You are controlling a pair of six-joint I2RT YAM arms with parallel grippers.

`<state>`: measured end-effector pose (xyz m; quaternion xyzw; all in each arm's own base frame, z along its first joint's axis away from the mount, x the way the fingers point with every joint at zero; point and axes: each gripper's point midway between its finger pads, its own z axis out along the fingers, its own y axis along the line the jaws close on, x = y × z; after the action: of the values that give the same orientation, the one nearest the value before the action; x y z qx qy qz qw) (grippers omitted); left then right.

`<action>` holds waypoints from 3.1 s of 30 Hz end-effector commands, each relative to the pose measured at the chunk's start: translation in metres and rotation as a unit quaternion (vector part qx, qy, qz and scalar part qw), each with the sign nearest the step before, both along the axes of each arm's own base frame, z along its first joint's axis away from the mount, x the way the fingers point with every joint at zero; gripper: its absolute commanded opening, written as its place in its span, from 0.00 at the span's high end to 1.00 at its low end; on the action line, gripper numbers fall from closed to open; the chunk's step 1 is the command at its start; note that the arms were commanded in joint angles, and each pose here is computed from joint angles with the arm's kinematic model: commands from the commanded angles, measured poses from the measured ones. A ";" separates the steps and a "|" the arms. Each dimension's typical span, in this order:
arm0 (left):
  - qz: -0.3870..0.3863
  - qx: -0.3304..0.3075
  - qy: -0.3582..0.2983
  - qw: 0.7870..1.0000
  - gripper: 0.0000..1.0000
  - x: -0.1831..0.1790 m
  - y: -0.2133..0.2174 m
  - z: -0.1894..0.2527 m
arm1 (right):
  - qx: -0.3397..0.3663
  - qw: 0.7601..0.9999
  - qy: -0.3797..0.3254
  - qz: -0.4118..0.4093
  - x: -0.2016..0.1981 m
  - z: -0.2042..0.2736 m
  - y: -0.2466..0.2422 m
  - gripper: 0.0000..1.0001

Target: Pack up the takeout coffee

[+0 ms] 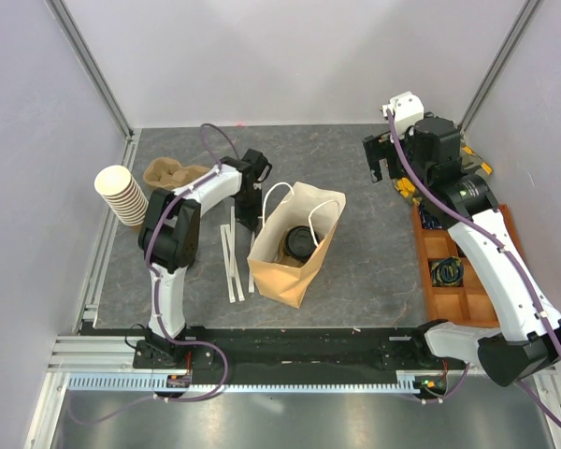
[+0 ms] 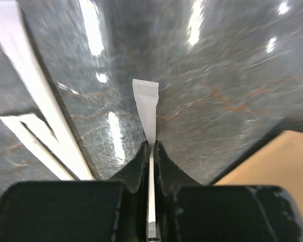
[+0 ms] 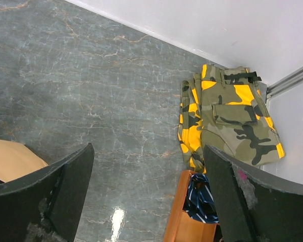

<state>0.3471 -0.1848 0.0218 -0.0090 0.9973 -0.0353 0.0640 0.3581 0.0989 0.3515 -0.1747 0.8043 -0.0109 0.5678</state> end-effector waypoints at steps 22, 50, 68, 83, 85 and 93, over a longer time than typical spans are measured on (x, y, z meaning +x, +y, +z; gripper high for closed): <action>-0.121 -0.077 -0.592 0.793 0.98 0.100 0.028 0.413 | 0.012 1.000 -0.019 0.017 0.014 0.017 0.011 0.02; -0.457 -0.400 -0.525 0.597 0.98 -0.159 -0.106 0.459 | 0.009 0.996 -0.061 0.063 -0.010 0.046 0.013 0.02; -0.344 -0.224 -0.635 0.654 0.98 -0.083 -0.071 0.475 | 0.011 0.996 -0.060 0.065 -0.020 0.043 0.009 0.02; -0.372 -0.354 -0.662 0.546 0.98 -0.141 -0.075 0.561 | 0.011 0.996 -0.058 0.063 -0.024 0.039 0.006 0.02; -0.387 -0.381 -0.631 0.554 0.98 -0.150 -0.081 0.554 | 0.012 0.996 -0.060 0.061 -0.026 0.041 0.005 0.02; -0.453 -0.454 -0.494 0.588 0.98 -0.179 -0.104 0.503 | 0.011 0.996 -0.057 0.061 -0.031 0.039 0.001 0.02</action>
<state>0.1960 -0.2752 0.5556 0.4044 0.5173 -0.4388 0.6134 0.3334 0.1036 0.3844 -0.2173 0.7659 0.0210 0.6048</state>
